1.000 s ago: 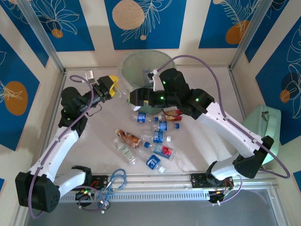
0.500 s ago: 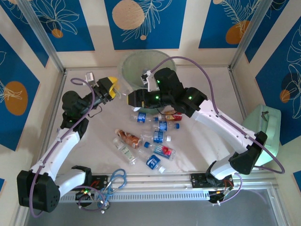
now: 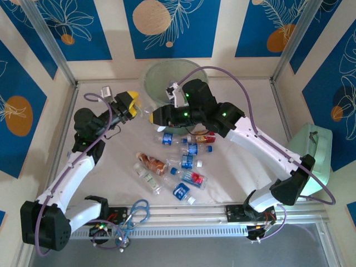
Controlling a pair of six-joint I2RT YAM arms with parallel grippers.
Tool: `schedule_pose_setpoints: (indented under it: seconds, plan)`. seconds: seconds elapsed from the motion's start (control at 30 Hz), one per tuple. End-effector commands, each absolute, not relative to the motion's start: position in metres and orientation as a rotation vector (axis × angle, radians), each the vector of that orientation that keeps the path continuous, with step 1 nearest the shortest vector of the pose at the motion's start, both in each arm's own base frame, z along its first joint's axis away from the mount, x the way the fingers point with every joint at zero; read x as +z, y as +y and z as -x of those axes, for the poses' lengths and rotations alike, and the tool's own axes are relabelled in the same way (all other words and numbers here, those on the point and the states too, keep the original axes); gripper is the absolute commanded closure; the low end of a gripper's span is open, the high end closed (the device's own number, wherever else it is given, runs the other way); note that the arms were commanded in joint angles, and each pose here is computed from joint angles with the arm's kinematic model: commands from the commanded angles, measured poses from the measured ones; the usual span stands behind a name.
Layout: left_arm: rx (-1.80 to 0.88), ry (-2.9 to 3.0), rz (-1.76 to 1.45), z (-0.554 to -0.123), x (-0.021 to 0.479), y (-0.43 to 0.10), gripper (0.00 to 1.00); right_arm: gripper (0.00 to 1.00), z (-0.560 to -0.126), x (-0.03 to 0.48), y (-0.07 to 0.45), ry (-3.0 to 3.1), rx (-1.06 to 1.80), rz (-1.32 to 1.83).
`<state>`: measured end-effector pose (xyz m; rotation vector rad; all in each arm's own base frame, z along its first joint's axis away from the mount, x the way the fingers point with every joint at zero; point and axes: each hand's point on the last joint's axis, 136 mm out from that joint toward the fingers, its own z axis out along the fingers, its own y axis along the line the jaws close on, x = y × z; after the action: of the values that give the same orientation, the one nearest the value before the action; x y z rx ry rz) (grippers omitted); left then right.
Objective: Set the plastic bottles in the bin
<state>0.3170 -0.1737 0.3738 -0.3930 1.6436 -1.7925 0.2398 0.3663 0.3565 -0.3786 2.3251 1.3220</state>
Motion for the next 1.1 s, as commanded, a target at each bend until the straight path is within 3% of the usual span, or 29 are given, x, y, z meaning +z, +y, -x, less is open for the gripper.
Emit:
schedule_pose_setpoints:
  seconds: [0.0,0.07,0.1,0.27,0.5,0.73,1.07]
  plan:
    - [-1.758,1.604,0.363,-0.316,0.385,-0.169,0.35,0.68,-0.243,0.371,0.368,2.284,1.353,0.386]
    - [-1.731,1.625,0.364,-0.318,0.385,-0.168,0.17,0.69,-0.245,0.373,0.367,2.279,1.35,0.38]
    - [-1.701,1.643,0.365,-0.318,0.385,-0.167,0.01,0.69,-0.247,0.376,0.366,2.275,1.347,0.378]
    - [-1.44,1.755,0.371,-0.321,0.39,-0.147,0.0,0.69,-0.27,0.387,0.353,2.262,1.281,0.339]
    - [-0.962,2.014,0.405,-0.314,0.347,-0.11,0.0,0.69,-0.336,0.383,0.312,2.309,1.113,0.233]
    - [-0.945,2.088,0.381,-0.298,0.308,-0.11,0.02,0.7,-0.39,0.351,0.298,2.378,1.028,0.329]
    - [-0.954,2.159,0.416,-0.297,0.274,-0.113,0.05,0.7,-0.417,0.304,0.304,2.483,0.913,0.42]
